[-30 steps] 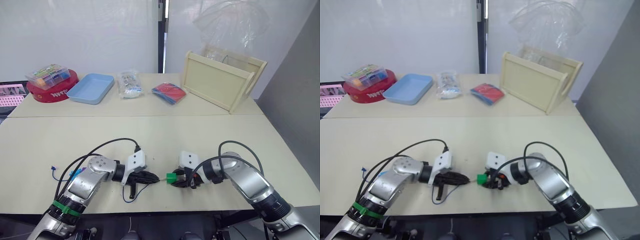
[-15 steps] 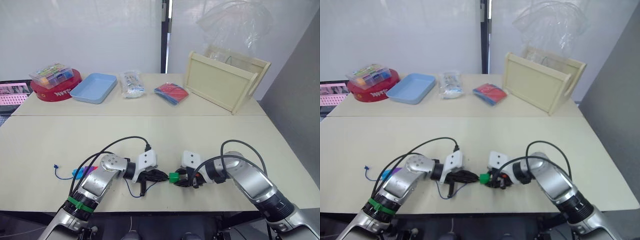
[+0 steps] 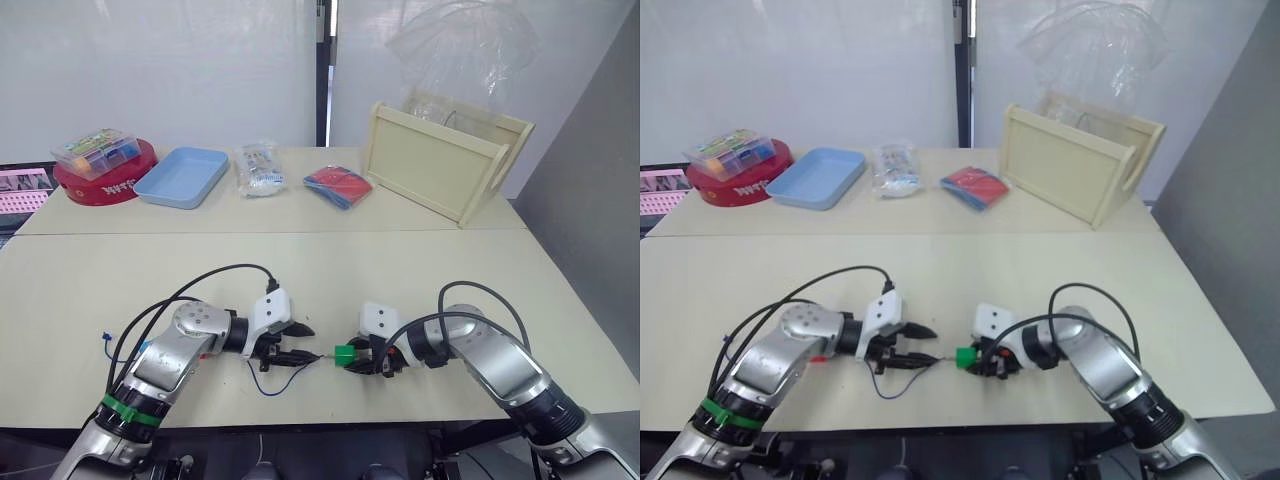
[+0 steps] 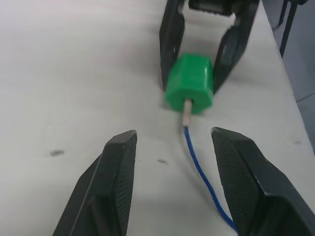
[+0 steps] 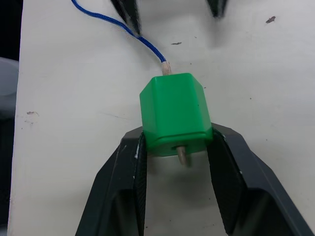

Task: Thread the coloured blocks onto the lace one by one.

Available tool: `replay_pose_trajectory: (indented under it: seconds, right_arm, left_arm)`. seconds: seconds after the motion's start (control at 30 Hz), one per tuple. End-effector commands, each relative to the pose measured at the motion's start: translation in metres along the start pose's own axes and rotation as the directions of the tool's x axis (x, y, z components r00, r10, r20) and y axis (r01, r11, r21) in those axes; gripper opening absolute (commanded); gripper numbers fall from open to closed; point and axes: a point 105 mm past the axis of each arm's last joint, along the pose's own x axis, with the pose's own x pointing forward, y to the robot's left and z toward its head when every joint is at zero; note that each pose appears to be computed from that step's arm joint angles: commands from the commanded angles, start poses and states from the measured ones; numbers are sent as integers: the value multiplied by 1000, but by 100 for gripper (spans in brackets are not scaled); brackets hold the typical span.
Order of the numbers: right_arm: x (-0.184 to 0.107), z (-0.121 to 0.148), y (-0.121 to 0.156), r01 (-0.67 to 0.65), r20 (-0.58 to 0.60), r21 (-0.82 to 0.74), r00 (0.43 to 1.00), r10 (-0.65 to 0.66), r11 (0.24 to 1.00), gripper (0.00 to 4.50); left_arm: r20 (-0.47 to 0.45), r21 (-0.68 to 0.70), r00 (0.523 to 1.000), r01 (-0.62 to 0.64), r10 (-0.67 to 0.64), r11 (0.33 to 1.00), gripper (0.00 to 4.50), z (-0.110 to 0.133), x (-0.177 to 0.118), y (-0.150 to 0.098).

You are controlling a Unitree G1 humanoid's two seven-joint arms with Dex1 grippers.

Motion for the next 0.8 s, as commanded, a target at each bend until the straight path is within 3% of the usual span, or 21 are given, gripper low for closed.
replay_pose_trajectory:
  seconds: [0.03, 0.13, 0.27, 0.53, 0.8]
  right_arm:
    - [4, -3, 2, -13, -18, -2, 1000, 13, 1000, 127]
    - [5, -2, 2, -15, -17, -7, 1000, 15, 1000, 127]
    - [4, 0, 1, -17, -15, -12, 1000, 16, 1000, 127]
    - [2, -1, 0, -16, -21, -12, 1000, 16, 1000, 127]
    - [3, -2, 1, -18, -22, -5, 1000, 17, 1000, 127]
  left_arm:
    - [16, 18, 1000, 5, -5, 1000, 254, 6, -2, -5]
    - [13, -14, 1000, 13, -13, 1000, 254, 1, 1, -9]
    - [-73, 5, 997, -13, 14, 1000, 254, -20, 5, -9]
    - [-77, 4, 997, 17, -16, 1000, 6, -35, 12, -14]
    - [0, 39, 1000, 13, -13, 999, 2, -25, 27, -9]
